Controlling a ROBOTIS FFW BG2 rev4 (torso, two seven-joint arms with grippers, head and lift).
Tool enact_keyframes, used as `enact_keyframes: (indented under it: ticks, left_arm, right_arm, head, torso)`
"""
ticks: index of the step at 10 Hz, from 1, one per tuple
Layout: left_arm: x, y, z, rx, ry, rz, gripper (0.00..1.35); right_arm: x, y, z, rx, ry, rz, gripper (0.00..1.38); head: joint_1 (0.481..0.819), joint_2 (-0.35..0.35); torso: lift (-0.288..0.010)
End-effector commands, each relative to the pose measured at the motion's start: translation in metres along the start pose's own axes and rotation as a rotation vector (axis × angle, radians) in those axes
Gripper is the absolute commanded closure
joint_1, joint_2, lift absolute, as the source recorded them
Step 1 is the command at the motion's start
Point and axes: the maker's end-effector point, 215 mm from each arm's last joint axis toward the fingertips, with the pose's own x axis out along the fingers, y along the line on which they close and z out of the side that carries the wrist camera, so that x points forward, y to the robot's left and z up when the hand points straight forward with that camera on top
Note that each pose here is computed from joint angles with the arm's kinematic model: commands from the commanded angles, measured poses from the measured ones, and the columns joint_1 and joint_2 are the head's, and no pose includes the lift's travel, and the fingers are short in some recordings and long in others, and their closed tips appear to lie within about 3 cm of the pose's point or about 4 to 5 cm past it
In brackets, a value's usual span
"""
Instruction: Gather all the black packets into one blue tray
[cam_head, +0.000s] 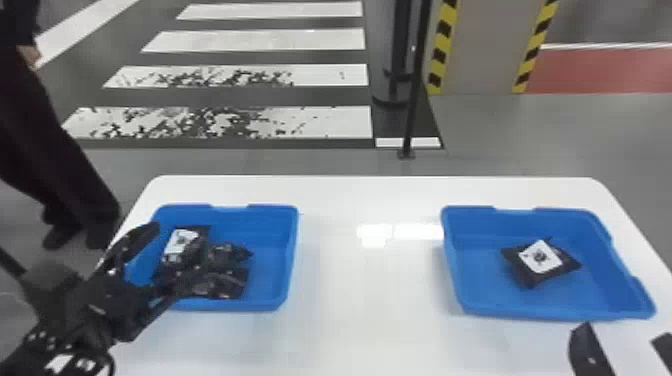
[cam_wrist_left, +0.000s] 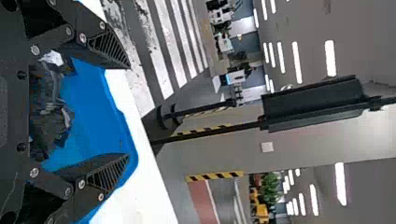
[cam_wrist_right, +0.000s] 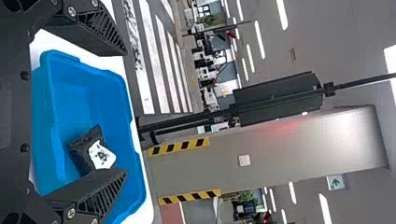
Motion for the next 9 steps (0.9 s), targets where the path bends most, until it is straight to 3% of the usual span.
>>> enact_keyframes:
  ticks: [1,6,9]
  left_arm:
    - [-0.029,-0.007,0.011,-0.042,-0.044,0.032,0.29]
    - [-0.091,-0.041,0.013,-0.184,-0.088,0.071,0.3]
    - [-0.092,-0.056,0.007,-0.244,-0.077,0.051,0.3]
  right_arm:
    - [0.002,0.002,0.001,-0.01,-0.003,0.005,0.13]
    - [0.035,0.02,0.002,-0.066,0.048,0.071,0.13]
    - [0.074,0.032,-0.002,-0.069,0.095,0.138,0.13]
  head:
    - [0.695,0.044]
    - [0.695,0.046]
    - [0.695,0.053]
  torso:
    - [-0.11]
    - [-0.11]
    - [-0.11]
